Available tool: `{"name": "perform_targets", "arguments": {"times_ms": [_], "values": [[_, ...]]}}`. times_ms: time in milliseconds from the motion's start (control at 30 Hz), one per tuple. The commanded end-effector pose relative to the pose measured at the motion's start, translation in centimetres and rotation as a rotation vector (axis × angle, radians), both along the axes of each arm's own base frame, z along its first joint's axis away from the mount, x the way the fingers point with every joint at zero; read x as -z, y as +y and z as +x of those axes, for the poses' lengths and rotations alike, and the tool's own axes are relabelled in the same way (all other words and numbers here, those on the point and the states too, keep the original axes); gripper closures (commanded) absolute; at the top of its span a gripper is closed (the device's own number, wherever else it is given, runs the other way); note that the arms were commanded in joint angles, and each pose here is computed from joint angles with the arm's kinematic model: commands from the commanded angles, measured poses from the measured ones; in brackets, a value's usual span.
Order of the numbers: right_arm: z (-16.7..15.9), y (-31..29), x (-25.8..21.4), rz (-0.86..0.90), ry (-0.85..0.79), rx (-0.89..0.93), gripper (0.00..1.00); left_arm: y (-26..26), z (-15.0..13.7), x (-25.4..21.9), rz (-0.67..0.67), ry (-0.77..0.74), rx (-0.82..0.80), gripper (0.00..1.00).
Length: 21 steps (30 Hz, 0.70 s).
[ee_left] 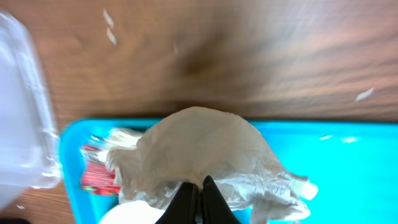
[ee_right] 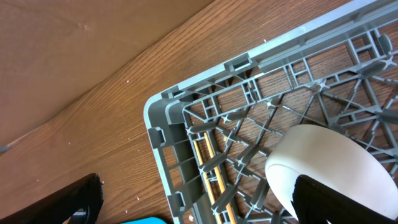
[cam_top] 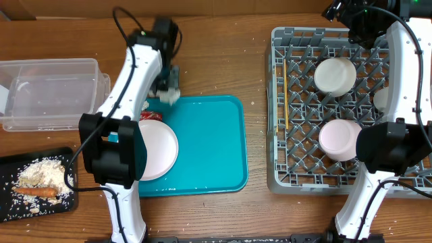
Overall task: Sort waste into correct bins and load items into the dishwasher
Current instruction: 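Grasp the crumpled white tissue with the left gripper, then carry the tissue left and drop it into the clear bin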
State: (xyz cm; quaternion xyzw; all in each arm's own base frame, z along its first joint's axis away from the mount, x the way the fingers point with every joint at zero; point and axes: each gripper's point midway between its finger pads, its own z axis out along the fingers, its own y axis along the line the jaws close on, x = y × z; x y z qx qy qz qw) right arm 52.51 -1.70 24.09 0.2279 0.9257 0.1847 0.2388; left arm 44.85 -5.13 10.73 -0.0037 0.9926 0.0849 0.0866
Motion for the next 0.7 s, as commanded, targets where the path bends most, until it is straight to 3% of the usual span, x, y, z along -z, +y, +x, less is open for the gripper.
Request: {"name": "perform_targets", "arguments": {"times_ms": [0,133,267,467,667], "values": [[-0.3,0.1,-2.6,0.001,-0.058,0.004,0.00,0.4,2.5,-6.8,-0.025,-0.183,-0.038,0.96],[-0.3,0.1,-2.6,0.001,-0.058,0.004,0.00,2.7,4.3,-10.9,-0.020,-0.303,-0.091,0.96],[-0.3,0.1,-2.6,0.001,-0.058,0.004,0.00,8.4,4.8,-12.8,0.036,-0.369,-0.243,0.96],[-0.3,0.1,-2.6,0.001,-0.058,0.004,0.00,19.6,3.0,-13.2,0.100,-0.398,-0.528,0.96],[-0.3,0.1,-2.6,0.001,-0.058,0.004,0.00,25.9,0.6,-12.1,0.006,-0.388,-0.712,0.94]]}}
